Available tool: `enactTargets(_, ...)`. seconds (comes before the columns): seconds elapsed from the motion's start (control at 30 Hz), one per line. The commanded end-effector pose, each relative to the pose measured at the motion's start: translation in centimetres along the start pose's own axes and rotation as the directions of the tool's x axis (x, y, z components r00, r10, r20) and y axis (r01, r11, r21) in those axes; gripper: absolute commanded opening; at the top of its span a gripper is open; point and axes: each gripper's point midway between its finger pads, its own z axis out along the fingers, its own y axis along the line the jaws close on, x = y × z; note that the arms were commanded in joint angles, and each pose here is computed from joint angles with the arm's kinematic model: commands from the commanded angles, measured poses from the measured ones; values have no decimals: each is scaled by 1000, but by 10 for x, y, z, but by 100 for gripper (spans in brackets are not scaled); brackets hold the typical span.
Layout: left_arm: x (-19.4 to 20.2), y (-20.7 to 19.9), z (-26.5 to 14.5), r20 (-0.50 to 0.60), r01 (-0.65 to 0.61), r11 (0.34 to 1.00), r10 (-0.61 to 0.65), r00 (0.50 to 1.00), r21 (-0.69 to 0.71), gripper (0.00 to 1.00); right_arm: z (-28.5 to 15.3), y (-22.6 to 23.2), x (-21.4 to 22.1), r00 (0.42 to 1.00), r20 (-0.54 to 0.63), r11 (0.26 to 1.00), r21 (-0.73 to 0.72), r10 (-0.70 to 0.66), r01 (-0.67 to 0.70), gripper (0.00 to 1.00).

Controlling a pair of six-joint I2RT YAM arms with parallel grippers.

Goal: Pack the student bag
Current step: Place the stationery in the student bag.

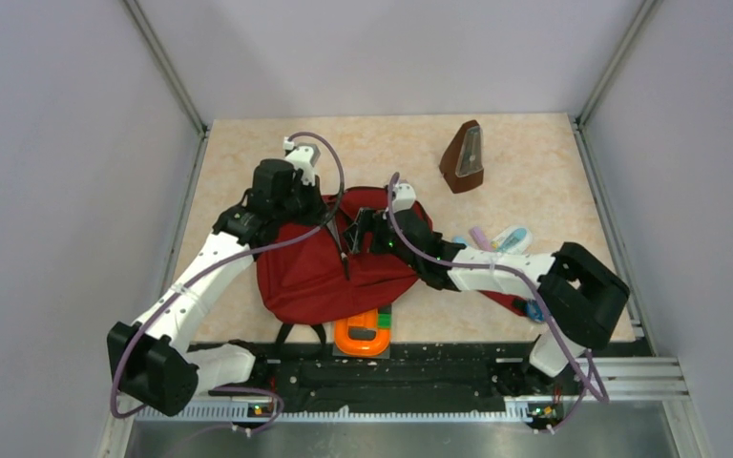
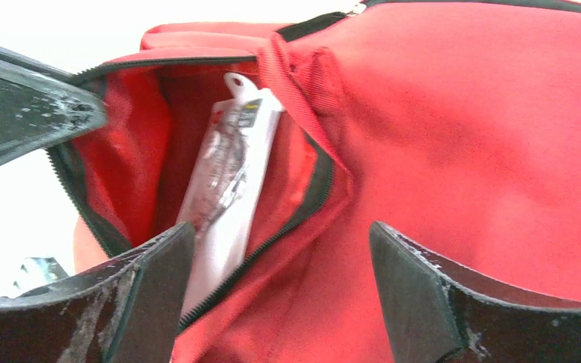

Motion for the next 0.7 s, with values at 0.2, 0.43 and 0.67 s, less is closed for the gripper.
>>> enactTargets(0.2, -33, -1, -8, 141, -5, 1000, 6, 990, -8, 0, -69, -62, -39, 989, -26, 942, 302, -143, 144, 99)
enactTargets(0.43, -37, 0, -12, 153, -11, 1000, 14, 988, -18, 0, -160, -160, -53, 983, -173, 834, 533, -55, 140, 99)
enactTargets(0.67, -36, -19, -15, 125, 25, 996, -35, 991, 81, 0, -244, -228, -69, 997, -81, 608, 792, 12, 57, 99)
